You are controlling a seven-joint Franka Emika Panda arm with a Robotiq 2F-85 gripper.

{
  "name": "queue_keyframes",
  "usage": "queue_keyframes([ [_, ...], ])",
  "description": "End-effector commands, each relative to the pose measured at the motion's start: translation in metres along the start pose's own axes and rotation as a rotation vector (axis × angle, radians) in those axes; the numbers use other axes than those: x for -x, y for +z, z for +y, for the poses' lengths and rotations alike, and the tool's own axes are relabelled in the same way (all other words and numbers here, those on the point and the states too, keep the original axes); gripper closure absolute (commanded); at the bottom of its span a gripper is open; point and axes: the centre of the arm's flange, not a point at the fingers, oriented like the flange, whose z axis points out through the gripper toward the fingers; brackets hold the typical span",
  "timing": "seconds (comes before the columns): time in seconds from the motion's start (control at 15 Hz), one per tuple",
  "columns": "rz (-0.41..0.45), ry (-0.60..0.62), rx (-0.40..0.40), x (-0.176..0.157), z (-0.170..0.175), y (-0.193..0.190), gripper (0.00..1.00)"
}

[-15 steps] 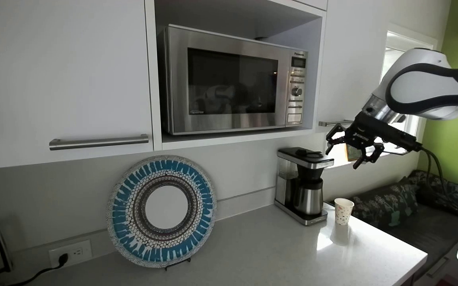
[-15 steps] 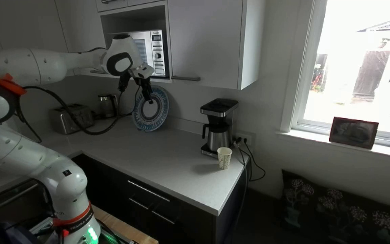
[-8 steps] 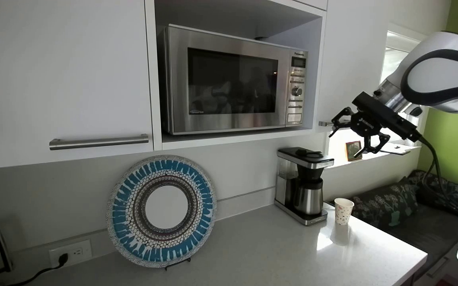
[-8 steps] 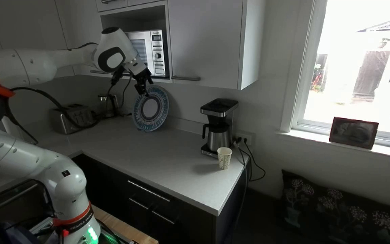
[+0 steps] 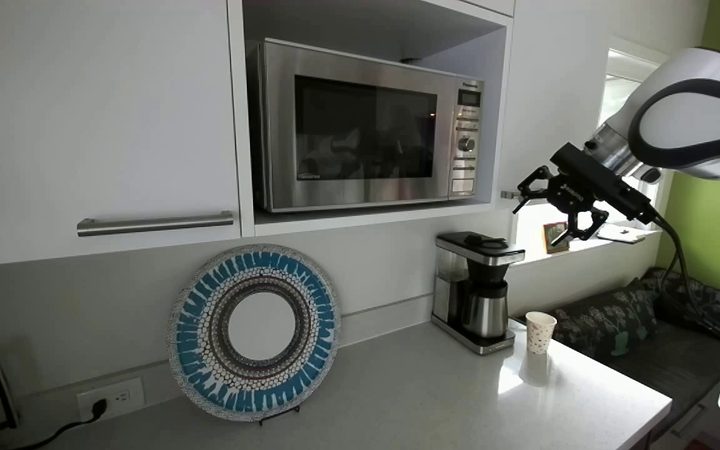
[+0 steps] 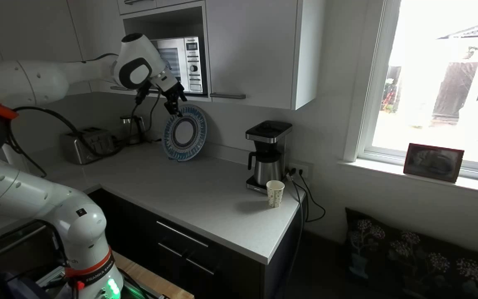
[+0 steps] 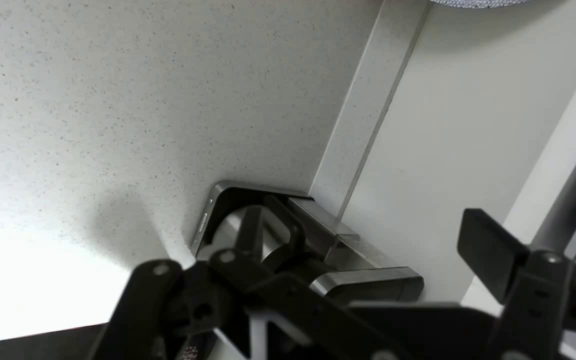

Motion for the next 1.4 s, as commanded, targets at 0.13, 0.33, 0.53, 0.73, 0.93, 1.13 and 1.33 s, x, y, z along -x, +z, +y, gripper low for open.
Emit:
queue_keyframes([
  [0.13, 0.062, -0.14, -0.101, 0.014, -0.001, 0.033, 0.0],
  [0.33, 0.119, -0.101, -0.189, 0.016, 0.002, 0.032, 0.0],
  [0.53, 0.143, -0.012, -0.242, 0.016, 0.007, 0.019, 0.0],
  [0.73, 0.145, 0.064, -0.287, 0.016, 0.008, 0.013, 0.27],
  [0.93, 0.171, 0.08, -0.357, 0.021, 0.004, 0.005, 0.47],
  [1.13, 0.199, 0.057, -0.424, 0.02, -0.002, 0.006, 0.69],
  [1.33, 0.211, 0.028, -0.485, 0.019, -0.01, 0.014, 0.92],
])
